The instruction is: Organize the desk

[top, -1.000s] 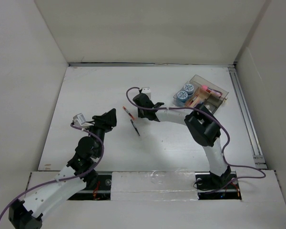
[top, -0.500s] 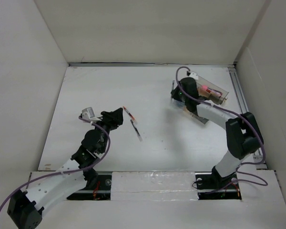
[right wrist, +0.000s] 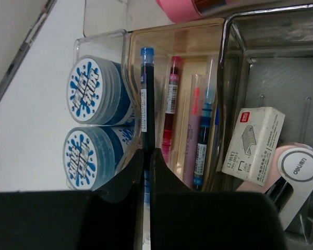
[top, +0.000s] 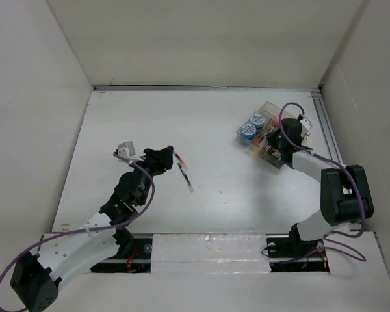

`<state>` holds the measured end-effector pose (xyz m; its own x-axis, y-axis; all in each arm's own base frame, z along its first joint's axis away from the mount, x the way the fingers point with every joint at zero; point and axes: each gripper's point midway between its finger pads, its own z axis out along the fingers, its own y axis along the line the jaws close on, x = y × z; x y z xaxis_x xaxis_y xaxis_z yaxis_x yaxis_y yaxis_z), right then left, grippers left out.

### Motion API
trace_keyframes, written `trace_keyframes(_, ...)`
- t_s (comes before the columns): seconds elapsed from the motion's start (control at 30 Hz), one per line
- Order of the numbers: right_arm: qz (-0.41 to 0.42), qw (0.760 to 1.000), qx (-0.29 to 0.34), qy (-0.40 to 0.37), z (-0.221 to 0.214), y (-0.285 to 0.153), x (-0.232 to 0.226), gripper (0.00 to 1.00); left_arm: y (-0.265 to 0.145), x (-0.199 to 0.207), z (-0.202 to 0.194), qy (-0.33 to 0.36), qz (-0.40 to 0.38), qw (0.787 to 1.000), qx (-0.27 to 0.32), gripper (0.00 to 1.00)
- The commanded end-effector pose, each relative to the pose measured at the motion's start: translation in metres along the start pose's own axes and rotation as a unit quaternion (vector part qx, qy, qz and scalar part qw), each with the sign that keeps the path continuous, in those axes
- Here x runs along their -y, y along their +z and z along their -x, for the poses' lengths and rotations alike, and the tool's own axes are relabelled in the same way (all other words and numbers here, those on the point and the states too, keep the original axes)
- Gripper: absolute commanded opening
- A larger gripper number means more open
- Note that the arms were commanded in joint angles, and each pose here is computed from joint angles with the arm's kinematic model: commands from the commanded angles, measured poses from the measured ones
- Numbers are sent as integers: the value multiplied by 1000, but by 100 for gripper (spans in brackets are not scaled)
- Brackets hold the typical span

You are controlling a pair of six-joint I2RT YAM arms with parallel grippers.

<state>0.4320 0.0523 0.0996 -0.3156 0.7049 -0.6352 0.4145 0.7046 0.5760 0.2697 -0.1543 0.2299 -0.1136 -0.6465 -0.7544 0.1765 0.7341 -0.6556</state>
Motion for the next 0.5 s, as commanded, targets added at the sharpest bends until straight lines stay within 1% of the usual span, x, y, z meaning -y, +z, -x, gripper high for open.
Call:
trace_keyframes(0.0,27,996,69,38,41,-13,-18,0,1,18,20,-13,-26,999,26,64)
trace_keyframes(0.13,14,995,86,52,49,-17,-11,0,1,18,20,-14,-27,999,26,64)
trace_keyframes(0.2,4,995,84,52,47,-15,-7,12,1,19,19,-13,-27,999,22,64)
trace_keyframes(0.23,-2,995,81,51,47,-14,-6,29,1,20,19,-14,-29,999,22,64)
trace_keyframes(0.27,-1,995,82,51,48,-14,-7,30,1,20,20,-15,-30,999,24,64)
trace_keyframes(0.3,-4,995,84,51,51,-14,-4,34,1,19,19,-15,-29,999,24,64)
trace_keyframes(0.37,0,995,85,48,53,-15,-8,41,1,18,19,-14,-26,999,24,64)
trace_keyframes(0.47,18,996,80,34,49,-21,-21,40,0,20,21,-16,-29,999,25,64)
